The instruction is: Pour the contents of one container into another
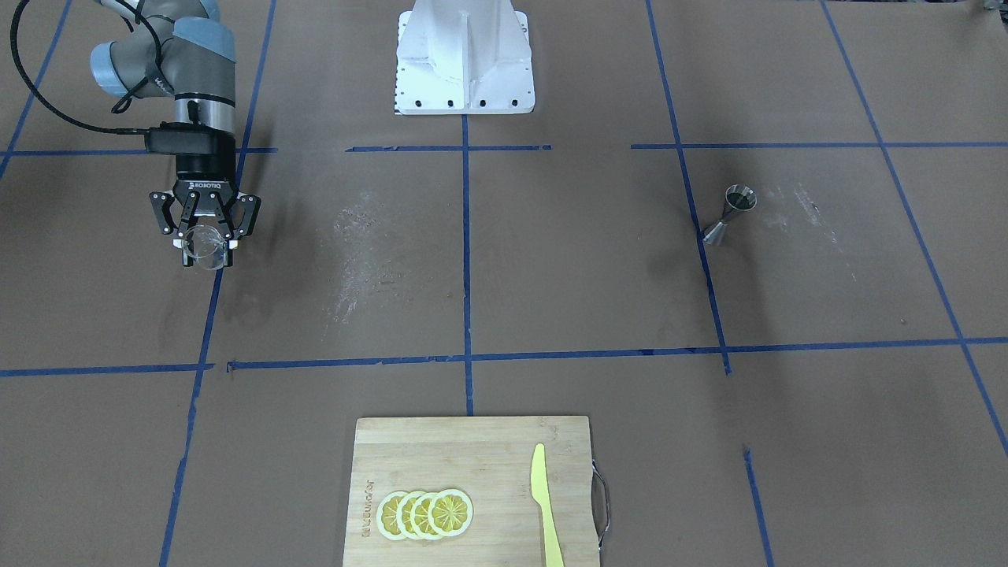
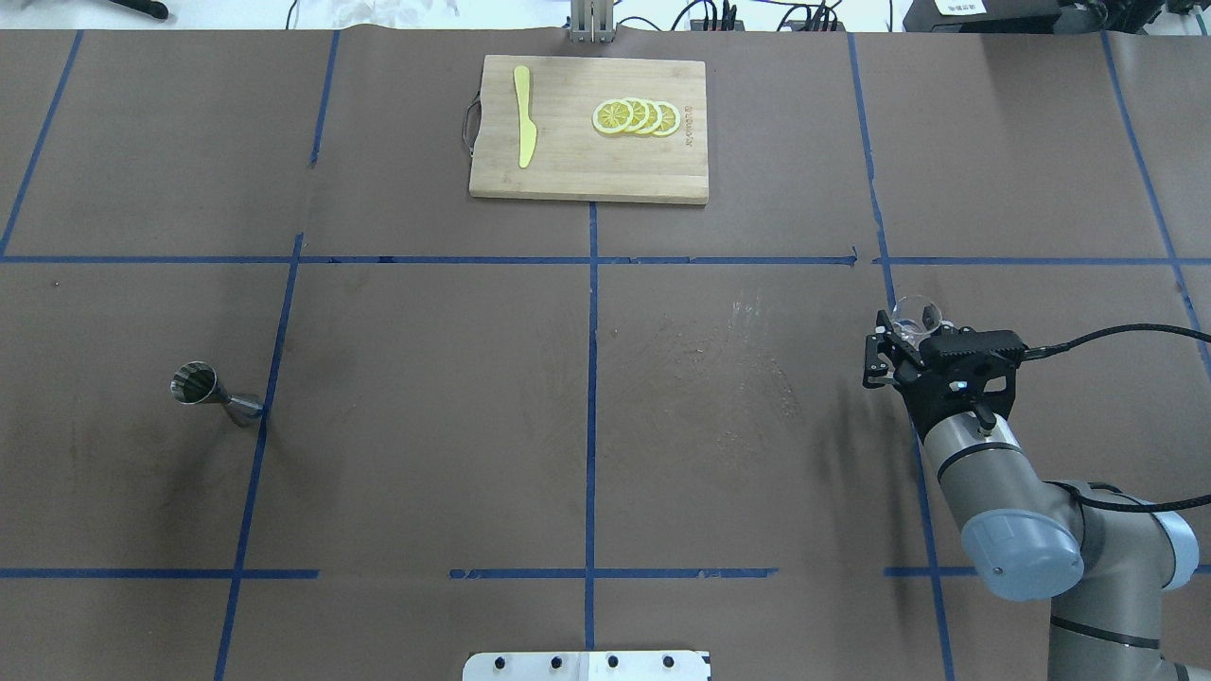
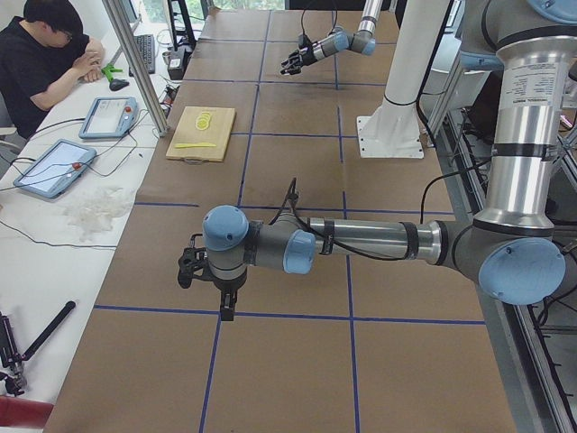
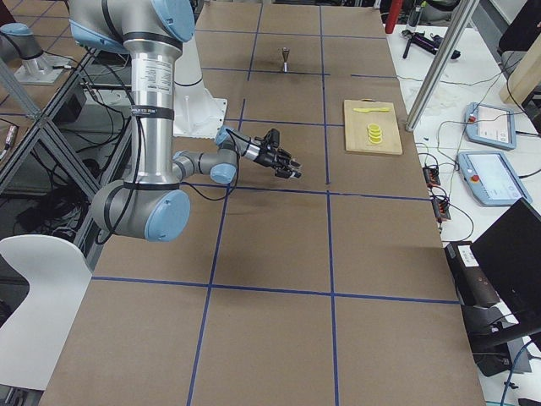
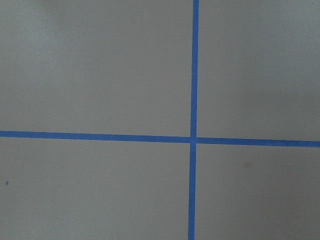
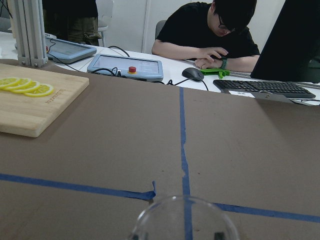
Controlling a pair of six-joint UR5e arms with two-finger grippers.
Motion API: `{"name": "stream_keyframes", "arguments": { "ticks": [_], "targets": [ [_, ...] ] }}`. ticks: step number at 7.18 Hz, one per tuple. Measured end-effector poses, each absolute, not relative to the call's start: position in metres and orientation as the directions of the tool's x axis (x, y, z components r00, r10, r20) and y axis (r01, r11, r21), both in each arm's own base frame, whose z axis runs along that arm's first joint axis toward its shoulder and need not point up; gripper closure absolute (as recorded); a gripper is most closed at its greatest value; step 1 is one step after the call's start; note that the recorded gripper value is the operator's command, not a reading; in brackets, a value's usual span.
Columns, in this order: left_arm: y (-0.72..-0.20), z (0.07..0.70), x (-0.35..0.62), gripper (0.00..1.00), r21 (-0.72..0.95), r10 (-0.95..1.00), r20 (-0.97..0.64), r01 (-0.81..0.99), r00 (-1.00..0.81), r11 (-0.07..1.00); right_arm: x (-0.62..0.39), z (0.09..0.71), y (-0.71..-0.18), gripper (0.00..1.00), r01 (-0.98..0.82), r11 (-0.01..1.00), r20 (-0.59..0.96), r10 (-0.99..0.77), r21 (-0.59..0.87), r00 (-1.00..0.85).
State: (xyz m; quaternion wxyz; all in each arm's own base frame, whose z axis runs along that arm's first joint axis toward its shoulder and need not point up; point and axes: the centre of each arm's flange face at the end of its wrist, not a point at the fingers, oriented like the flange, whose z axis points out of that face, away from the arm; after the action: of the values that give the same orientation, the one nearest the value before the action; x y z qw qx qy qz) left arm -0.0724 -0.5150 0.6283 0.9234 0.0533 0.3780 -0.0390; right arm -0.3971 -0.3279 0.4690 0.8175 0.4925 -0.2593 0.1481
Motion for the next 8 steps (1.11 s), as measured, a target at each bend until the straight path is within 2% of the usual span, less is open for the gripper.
{"name": "stream_keyframes", "arguments": {
  "ticks": [8],
  "targets": [
    [-0.516, 0.627, -0.073, 0.0, 0.074, -0.028, -0.701, 0.111, 0.712, 0.991, -0.423, 0.518, -0.295, 1.0, -0.572, 0.376, 0.601, 0.048, 0.729, 0.798]
  ]
}}
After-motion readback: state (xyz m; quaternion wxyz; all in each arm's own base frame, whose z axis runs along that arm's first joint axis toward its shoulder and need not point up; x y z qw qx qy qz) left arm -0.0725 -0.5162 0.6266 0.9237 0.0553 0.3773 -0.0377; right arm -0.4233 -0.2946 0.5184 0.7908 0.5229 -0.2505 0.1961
